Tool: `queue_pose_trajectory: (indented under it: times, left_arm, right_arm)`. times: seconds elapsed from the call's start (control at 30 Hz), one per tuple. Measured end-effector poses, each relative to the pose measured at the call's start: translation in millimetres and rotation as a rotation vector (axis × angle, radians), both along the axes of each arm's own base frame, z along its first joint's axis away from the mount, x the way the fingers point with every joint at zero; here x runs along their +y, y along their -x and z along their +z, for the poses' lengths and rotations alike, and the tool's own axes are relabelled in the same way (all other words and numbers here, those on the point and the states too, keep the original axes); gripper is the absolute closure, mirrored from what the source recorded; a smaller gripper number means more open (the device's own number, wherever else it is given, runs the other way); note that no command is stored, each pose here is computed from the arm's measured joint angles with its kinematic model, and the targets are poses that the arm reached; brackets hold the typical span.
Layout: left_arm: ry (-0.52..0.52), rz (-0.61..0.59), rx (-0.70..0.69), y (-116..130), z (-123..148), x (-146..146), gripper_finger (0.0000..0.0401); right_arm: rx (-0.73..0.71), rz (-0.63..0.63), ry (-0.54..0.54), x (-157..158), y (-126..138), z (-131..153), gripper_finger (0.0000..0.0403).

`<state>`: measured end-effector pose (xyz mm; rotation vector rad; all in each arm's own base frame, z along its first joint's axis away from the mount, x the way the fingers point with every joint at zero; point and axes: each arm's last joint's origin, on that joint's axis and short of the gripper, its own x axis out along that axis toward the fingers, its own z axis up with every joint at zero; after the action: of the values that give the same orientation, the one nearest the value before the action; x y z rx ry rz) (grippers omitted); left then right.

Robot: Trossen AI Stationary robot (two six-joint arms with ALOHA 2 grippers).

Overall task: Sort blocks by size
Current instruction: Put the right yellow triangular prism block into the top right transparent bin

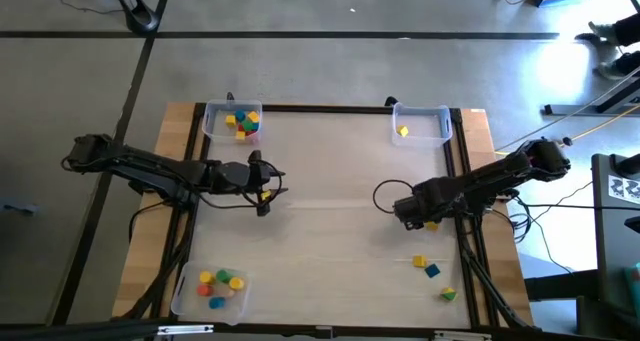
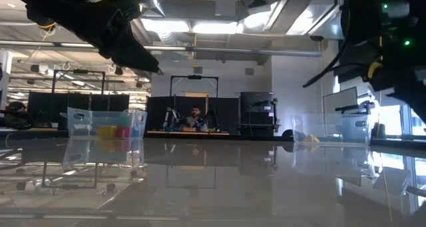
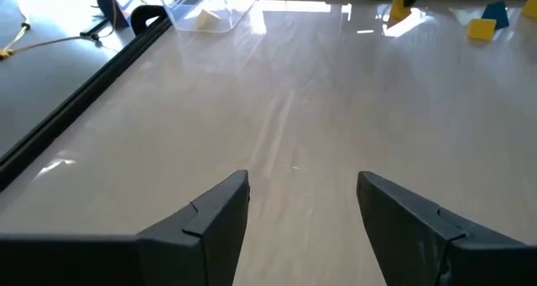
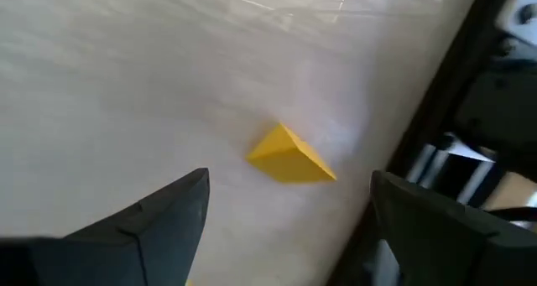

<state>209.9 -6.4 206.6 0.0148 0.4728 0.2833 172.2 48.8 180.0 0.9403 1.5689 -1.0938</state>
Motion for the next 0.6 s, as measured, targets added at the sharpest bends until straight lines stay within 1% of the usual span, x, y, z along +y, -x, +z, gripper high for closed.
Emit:
queue_pose_trajectory:
  times: [0.1,0.23,0.4,0.5,0.6]
  left_arm:
    - [-0.007,-0.004,0.004,0,0,0,0.0191]
    - [-0.019,-0.010,0.008,0,0,0,0.0191]
    - [-0.025,-0.013,0.010,0,0,0,0.0191]
    - [-0.026,-0.014,0.010,0,0,0,0.0191]
    - [-0.027,-0.010,0.008,0,0,1,0.0191]
  right_arm:
    - [-0.017,-0.047,0.016,2,2,-8,0.0075]
    - [-0.019,-0.091,0.068,4,8,-19,0.0075]
    - [-0.011,-0.139,0.068,9,17,-33,0.0075]
    - [-0.043,-0.152,0.069,10,18,-39,0.0077]
    - [-0.055,-0.154,0.065,10,18,-40,0.0093]
